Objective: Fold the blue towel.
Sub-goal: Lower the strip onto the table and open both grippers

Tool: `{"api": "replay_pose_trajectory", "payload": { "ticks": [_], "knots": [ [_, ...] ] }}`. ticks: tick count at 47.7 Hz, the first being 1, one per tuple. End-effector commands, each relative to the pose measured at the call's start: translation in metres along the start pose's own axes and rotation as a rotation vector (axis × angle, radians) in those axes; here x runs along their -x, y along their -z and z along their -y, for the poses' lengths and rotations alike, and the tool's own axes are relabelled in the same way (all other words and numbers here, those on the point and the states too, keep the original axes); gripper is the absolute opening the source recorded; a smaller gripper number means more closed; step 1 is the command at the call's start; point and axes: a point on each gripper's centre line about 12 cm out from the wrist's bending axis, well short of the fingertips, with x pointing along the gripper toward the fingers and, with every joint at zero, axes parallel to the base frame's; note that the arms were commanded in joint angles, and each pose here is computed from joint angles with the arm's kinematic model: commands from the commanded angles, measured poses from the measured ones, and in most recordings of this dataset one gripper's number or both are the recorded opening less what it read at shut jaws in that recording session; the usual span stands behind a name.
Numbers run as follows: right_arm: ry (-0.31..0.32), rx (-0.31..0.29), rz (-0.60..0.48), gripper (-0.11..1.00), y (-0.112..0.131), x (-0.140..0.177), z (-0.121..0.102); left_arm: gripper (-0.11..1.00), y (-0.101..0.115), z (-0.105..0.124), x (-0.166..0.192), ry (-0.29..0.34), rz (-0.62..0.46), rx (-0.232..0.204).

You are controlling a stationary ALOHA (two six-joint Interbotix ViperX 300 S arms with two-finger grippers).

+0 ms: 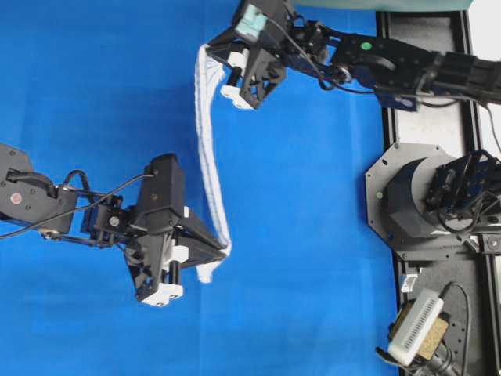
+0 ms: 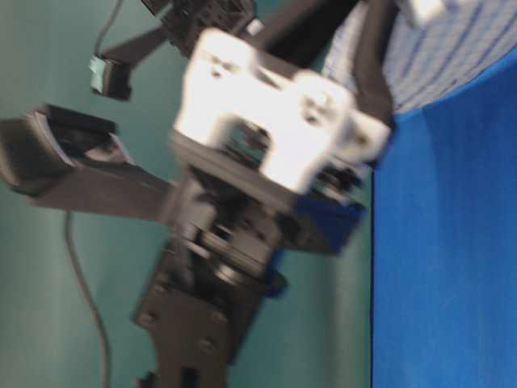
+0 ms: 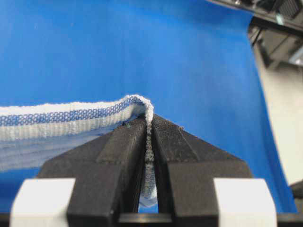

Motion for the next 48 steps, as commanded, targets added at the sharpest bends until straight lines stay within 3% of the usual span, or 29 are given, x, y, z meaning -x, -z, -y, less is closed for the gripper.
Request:
{"api": "replay_pose_trajectory", "payload": {
  "ticks": [1, 19, 32, 48],
  "knots": [
    [0.001, 0.004, 0.032, 0.21, -0.016, -0.008, 0.0, 0.03, -0.011, 0.004, 0.012, 0.011, 0.035, 0.025],
    [-0.012, 0.013, -0.013, 0.21, -0.023, -0.062, -0.008, 0.03, 0.029, 0.003, 0.043, 0.013, -0.012, 0.135],
    [-0.023, 0.017, -0.012, 0.21, -0.026, -0.077, -0.014, 0.03, 0.046, -0.004, 0.057, -0.005, -0.053, 0.171],
    [-0.026, 0.02, -0.023, 0.21, -0.021, -0.083, -0.016, 0.03, 0.054, -0.008, 0.061, -0.021, -0.076, 0.179]
  ]
}}
